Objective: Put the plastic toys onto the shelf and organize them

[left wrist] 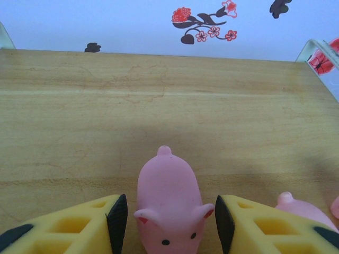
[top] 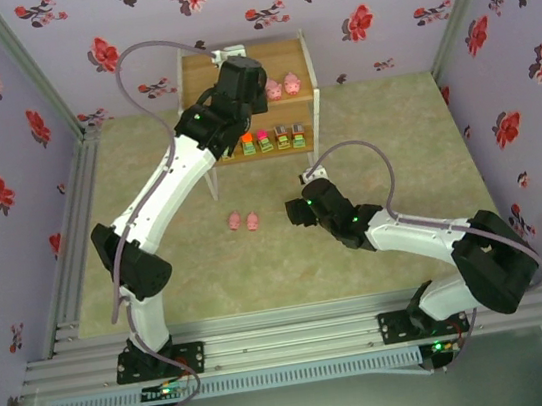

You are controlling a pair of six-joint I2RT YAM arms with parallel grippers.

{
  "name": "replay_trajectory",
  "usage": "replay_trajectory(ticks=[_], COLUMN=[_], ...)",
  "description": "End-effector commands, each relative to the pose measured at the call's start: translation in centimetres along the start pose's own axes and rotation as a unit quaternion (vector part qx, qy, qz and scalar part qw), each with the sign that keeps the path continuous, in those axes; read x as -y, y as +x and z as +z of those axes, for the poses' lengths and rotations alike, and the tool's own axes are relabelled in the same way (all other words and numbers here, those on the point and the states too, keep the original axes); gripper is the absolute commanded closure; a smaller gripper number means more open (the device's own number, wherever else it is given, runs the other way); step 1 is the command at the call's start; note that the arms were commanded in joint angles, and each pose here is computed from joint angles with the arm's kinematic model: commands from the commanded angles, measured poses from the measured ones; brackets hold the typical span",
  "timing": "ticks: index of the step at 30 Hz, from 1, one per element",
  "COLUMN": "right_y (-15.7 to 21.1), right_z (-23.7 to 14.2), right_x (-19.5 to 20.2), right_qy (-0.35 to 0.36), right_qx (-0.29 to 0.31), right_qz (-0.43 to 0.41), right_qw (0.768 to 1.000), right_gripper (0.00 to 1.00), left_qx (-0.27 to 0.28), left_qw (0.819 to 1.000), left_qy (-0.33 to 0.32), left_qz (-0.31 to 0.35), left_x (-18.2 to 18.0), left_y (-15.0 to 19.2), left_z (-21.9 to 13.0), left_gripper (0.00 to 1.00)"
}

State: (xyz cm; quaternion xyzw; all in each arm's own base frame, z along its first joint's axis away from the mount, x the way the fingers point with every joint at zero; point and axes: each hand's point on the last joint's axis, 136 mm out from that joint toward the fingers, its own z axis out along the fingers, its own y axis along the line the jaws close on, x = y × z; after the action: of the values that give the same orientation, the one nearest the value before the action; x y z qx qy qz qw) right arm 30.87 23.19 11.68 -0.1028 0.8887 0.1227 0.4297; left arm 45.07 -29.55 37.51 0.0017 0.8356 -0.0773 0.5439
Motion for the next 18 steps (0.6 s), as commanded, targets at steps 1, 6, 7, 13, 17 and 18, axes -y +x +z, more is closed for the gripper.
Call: replay_trajectory(ticks=[1, 6, 7, 13, 17, 18], right_y=[-0.2, -0.2, -0.2, -0.2, -0.2, -0.3], right_z=[0.2, 0.2, 0.2, 0.2, 0.1, 0.1], right_x=[-0.2, -0.1, -0.1, -0.1, 0.0, 0.0], right_qy=[-0.002, -0.001, -0.001, -0.001, 0.0, 0.0], right_qx=[-0.006, -0.007, -0.007, -0.006, -0.005, -0.004], right_qz=[0.009, 0.009, 0.009, 0.009, 0.01, 0.01], right_qw=[1.0, 1.0, 1.0, 1.0, 1.0, 1.0], right_gripper=[0.34, 0.34, 0.34, 0.34, 0.34, 0.34], left_qx=[0.032, 0.036, 0.038, 0.046, 0.051, 0.05], left_qw=[0.999, 0.999, 0.999, 0.999, 0.998, 0.998], left_qy=[0.01, 0.011, 0.01, 0.019, 0.029, 0.032], left_qz=[-0.014, -0.014, -0.013, -0.013, -0.006, -0.004], left_x=[-0.6, -0.7, -0.8, -0.8, -0.6, -0.5], left_y=[-3.0, -3.4, -3.5, -4.2, -4.6, -4.5], left_z=[-2.2, -2.6, -2.7, -3.8, -5.3, -5.6], left_gripper=[0.49, 0.49, 0.49, 0.49, 0.49, 0.49])
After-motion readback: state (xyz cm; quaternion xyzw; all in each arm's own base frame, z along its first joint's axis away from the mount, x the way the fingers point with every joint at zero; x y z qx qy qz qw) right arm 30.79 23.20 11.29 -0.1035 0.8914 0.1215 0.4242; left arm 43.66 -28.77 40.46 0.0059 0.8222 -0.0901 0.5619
